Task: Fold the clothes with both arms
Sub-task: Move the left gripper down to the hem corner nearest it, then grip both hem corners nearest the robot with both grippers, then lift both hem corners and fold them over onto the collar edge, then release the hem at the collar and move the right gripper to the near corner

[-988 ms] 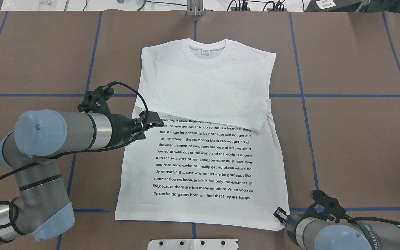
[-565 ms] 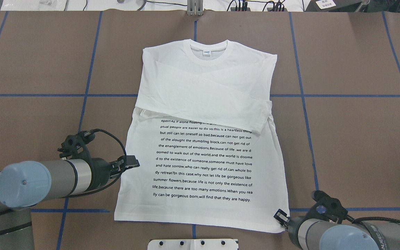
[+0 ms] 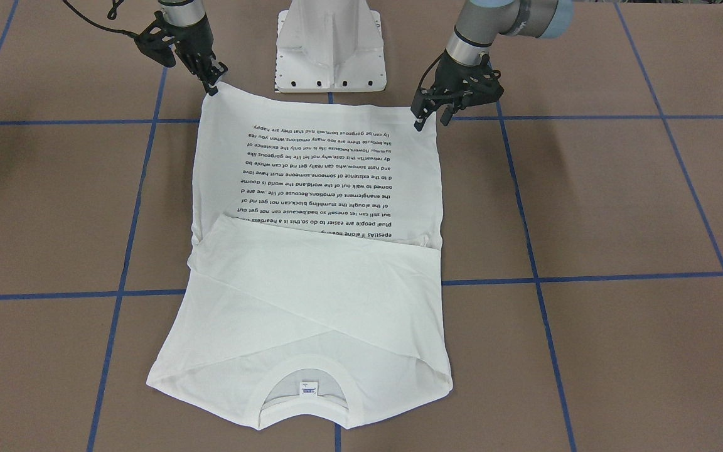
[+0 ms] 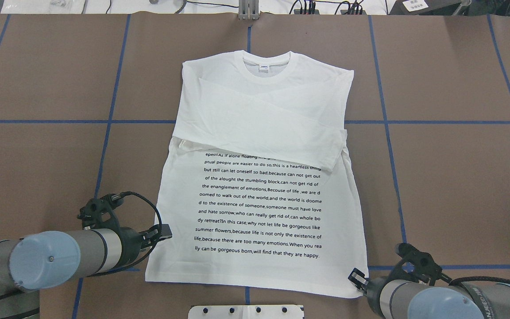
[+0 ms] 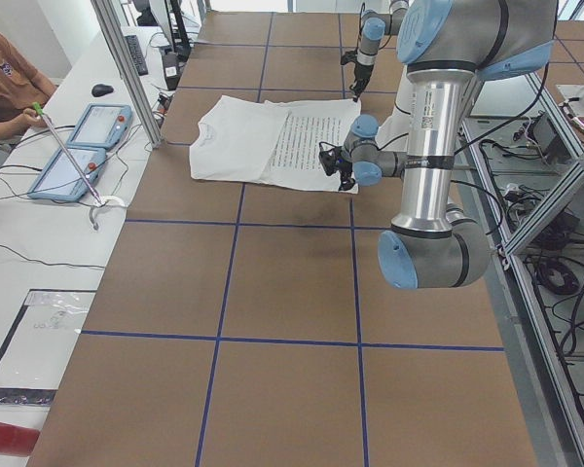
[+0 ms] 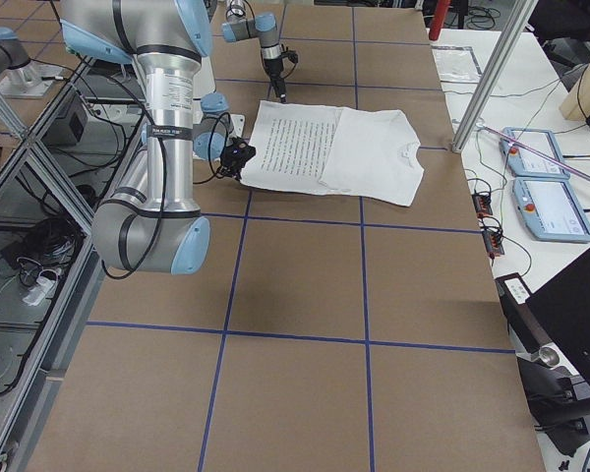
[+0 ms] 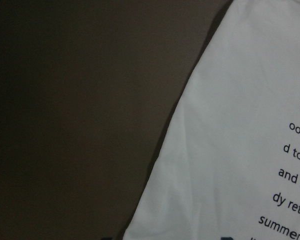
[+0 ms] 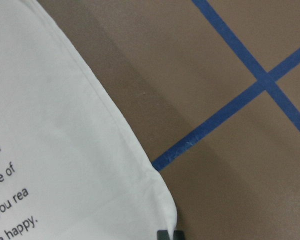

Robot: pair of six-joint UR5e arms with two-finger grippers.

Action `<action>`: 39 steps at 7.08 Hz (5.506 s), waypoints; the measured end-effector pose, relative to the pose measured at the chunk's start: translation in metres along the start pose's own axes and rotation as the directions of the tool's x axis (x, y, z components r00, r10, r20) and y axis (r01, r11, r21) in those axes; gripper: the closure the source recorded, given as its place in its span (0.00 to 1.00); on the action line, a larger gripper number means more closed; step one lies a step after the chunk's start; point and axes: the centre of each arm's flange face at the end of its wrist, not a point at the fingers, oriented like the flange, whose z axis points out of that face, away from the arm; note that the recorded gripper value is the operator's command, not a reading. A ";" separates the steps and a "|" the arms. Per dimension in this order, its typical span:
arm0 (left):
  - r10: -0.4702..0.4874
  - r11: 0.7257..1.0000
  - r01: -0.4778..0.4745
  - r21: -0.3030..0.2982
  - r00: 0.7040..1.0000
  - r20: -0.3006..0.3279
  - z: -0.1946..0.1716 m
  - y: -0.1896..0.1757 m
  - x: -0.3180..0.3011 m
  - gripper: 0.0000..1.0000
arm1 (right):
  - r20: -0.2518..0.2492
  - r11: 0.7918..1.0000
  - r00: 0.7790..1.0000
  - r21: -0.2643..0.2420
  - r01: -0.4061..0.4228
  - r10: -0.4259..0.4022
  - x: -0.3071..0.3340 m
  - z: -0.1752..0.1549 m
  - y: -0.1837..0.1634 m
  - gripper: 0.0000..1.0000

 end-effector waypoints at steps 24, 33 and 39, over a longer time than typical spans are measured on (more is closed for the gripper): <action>0.051 0.984 -0.011 0.180 0.973 -0.224 -0.123 -0.212 0.134 1.00 | 0.190 0.989 0.972 0.019 -0.144 0.138 -0.219 -0.081 -0.282 1.00; 0.048 0.958 0.018 0.287 0.974 -0.222 0.052 -0.370 0.140 1.00 | 0.121 0.982 0.981 0.096 -0.163 0.151 -0.301 0.049 -0.412 1.00; 0.084 0.946 -0.025 0.323 0.982 -0.171 0.060 -0.392 0.126 0.35 | 0.124 0.978 0.977 0.100 -0.183 0.171 -0.304 0.045 -0.428 0.00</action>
